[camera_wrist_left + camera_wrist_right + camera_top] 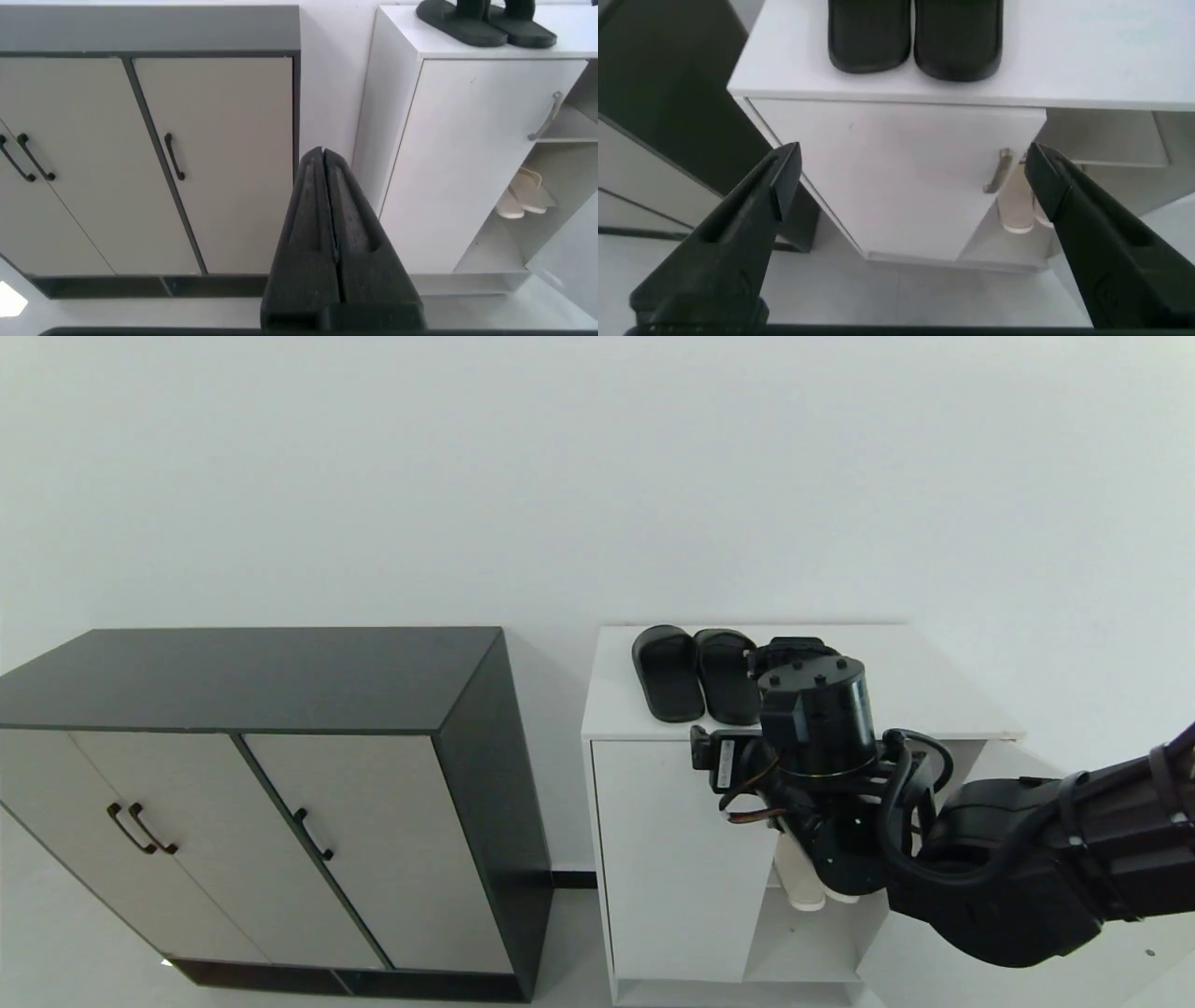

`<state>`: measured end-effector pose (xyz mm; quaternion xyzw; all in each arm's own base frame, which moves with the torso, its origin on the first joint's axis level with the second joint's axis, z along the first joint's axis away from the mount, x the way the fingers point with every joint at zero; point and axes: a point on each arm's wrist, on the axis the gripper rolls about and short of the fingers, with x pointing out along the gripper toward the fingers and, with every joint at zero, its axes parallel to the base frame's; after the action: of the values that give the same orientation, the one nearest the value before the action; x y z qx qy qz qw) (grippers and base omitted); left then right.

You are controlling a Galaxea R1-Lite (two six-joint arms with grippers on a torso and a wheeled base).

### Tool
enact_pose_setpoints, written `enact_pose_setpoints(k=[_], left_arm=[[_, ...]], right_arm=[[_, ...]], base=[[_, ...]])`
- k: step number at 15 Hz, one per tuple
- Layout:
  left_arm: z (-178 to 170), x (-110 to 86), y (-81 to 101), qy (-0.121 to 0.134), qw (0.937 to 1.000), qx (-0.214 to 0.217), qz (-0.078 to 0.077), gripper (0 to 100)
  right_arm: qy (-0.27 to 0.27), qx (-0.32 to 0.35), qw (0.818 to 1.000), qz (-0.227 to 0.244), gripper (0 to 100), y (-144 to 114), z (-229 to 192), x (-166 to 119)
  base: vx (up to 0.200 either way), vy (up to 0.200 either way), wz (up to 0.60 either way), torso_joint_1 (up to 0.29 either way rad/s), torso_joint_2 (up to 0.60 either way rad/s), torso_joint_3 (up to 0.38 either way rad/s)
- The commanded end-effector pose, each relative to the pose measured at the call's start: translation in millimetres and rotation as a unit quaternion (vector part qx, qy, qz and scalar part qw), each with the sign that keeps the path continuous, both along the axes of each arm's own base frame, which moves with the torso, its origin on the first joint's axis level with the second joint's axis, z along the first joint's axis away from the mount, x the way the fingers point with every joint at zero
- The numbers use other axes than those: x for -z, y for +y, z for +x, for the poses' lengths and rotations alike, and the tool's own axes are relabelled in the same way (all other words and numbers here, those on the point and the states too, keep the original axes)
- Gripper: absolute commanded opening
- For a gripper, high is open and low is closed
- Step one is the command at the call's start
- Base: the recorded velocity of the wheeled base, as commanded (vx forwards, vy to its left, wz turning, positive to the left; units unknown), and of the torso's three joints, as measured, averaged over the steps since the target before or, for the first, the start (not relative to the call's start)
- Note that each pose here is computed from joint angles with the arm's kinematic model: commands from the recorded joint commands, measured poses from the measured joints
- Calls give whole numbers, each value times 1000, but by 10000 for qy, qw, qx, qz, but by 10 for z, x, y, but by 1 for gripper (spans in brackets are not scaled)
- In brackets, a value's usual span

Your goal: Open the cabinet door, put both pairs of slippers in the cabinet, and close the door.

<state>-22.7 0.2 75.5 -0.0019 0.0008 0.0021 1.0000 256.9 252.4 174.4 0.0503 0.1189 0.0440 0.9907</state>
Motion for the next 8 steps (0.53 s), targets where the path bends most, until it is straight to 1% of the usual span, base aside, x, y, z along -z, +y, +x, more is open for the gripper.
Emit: enact_pose_setpoints(k=[1,8], left_arm=[[0,0,0,-1,10000,-2,-4,0],[0,0,0,-1,10000,-2,-4,0]], right_arm=[[16,42,10000,-26,100,5,45,49],[48,65,9999,-60,100,11,74,114]], base=[[200,0,0,-17,-12,-2],[200,0,0,8,5,-1]])
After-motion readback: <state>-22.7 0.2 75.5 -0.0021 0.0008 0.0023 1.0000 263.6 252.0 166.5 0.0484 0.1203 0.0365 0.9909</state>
